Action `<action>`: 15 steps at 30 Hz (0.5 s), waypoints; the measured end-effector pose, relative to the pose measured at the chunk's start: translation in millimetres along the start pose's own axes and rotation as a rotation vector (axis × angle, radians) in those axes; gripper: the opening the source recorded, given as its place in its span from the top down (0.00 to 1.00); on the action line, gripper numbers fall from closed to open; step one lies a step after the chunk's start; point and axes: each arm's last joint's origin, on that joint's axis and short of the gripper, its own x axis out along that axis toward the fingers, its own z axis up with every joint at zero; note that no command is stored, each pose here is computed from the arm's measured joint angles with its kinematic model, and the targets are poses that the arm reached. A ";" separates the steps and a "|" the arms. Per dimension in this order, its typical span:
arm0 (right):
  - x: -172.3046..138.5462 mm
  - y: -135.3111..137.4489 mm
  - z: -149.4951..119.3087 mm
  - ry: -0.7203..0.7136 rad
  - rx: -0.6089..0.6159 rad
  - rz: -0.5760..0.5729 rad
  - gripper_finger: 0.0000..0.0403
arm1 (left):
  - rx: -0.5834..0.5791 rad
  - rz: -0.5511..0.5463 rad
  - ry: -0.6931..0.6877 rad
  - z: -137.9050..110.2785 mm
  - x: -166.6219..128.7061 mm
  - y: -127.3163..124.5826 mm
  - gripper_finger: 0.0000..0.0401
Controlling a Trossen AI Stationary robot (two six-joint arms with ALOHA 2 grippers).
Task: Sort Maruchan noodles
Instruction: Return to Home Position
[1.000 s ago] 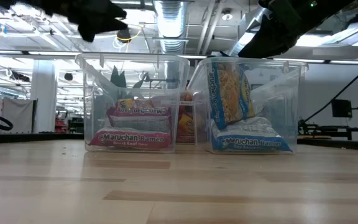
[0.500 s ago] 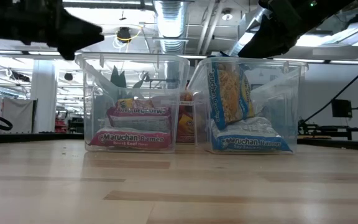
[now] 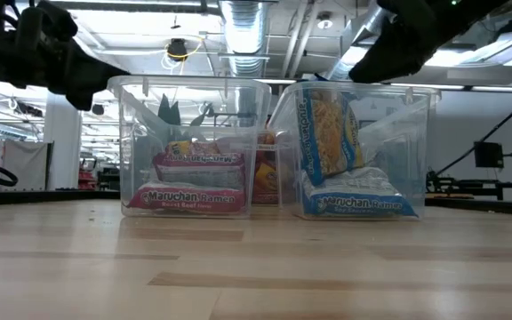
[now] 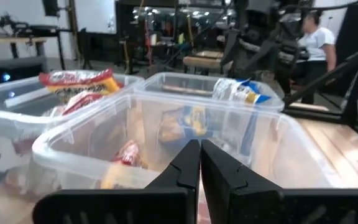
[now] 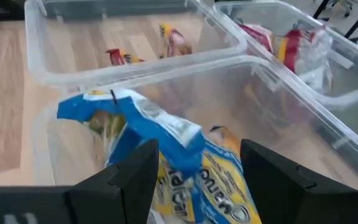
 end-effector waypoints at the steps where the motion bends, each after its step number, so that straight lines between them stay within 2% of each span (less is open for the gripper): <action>1: -3.2 -2.3 0.3 0.000 0.008 -0.001 0.38 | 0.006 -0.010 -0.001 0.2 -0.4 -0.1 1.00; 3: -11.9 -7.0 2.1 -0.010 0.028 -0.009 0.38 | 0.016 -0.026 -0.006 0.6 -1.3 -0.2 1.00; 9: -47.2 -19.7 -0.2 -0.079 0.074 -0.132 0.38 | 0.040 -0.029 -0.002 0.0 -1.5 -0.2 1.00; 15: -71.0 -28.2 -28.2 -0.159 0.112 -0.128 0.38 | 0.040 -0.030 -0.003 0.0 -1.5 -0.2 1.00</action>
